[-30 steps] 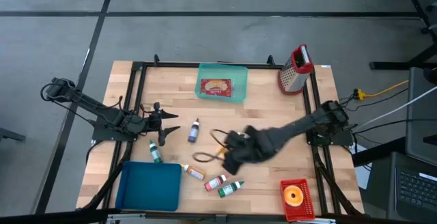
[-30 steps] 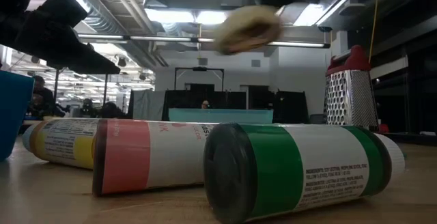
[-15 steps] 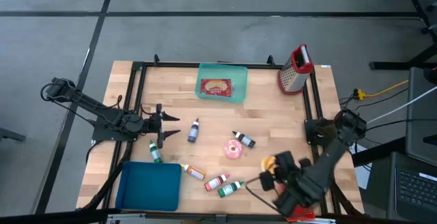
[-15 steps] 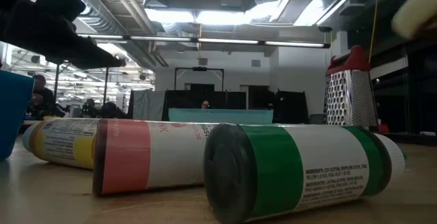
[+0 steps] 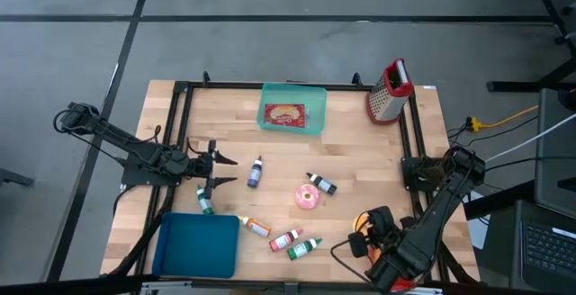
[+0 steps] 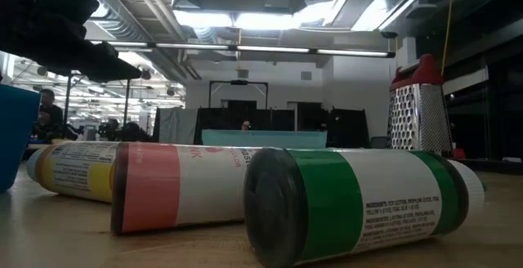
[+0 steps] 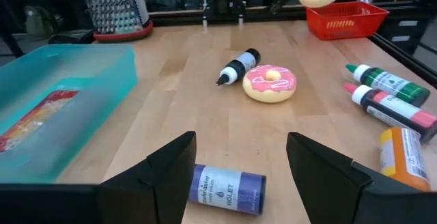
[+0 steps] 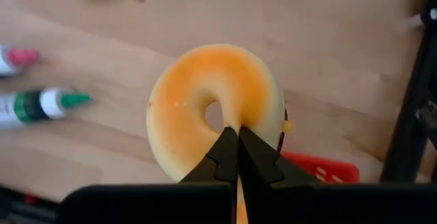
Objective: Pick & Place Food Item
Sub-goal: Put the dark brown donut into the red bin
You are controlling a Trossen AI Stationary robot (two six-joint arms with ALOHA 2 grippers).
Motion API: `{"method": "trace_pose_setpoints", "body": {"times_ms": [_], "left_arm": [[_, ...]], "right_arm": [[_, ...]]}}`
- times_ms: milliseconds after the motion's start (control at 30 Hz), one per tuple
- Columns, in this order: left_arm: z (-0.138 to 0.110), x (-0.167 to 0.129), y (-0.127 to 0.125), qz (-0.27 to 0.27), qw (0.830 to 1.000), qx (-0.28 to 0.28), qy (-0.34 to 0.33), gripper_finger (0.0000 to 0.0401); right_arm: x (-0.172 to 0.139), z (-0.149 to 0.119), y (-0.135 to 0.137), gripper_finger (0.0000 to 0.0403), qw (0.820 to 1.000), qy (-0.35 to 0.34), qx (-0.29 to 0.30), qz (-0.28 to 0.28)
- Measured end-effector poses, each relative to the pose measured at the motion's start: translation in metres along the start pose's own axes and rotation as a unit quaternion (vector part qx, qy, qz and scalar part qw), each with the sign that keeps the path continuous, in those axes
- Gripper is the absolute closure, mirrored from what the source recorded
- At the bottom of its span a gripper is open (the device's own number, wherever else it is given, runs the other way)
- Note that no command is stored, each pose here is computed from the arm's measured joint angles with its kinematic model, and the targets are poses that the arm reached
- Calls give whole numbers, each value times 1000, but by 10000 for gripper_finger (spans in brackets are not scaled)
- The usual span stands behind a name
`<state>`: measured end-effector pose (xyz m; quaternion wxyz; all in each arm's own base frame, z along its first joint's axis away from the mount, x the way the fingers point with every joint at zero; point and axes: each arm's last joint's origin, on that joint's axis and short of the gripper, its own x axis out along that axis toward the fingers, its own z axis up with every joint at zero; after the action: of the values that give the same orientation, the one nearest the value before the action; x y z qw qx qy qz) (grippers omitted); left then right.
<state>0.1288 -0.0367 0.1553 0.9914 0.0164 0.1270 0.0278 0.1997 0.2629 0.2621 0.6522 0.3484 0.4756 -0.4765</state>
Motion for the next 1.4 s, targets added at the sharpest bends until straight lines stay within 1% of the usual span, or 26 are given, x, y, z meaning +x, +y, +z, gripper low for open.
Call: {"method": "trace_pose_setpoints", "body": {"times_ms": [200, 367, 500, 600, 667, 767, 900, 1000, 1233, 1400], "left_arm": [[0, 0, 0, -7, 1000, 4, 0, 175], [0, 0, 0, -7, 1000, 8, 0, 175], [1, 0, 0, -7, 1000, 6, -4, 175], [2, 0, -1, -7, 1000, 4, -10, 175], [4, 0, -1, -8, 1000, -1, -17, 175], [4, 0, -1, -8, 1000, -4, -20, 175], [4, 0, -1, -8, 1000, -5, -20, 175], [4, 0, -1, -8, 1000, -9, -20, 175], [4, 0, -1, -8, 1000, -10, -20, 175], [4, 0, -1, -12, 1000, -10, -20, 175]], "right_arm": [[-5, -16, -11, 403, 1000, 17, -25, 5], [-9, -36, -25, 403, 998, 29, -64, 9], [-3, -61, -37, 403, 994, 31, -103, 2], [3, -81, -43, 403, 991, 53, -121, -14], [9, -89, -45, 403, 989, 64, -126, -31], [17, -99, -46, 403, 989, 56, -134, -38], [23, -102, -45, 403, 989, 37, -137, -34], [23, -101, -44, 403, 990, 23, -137, -24], [23, -100, -45, 403, 990, 14, -138, -30], [24, -94, -41, 403, 991, -13, -134, -16]]}}
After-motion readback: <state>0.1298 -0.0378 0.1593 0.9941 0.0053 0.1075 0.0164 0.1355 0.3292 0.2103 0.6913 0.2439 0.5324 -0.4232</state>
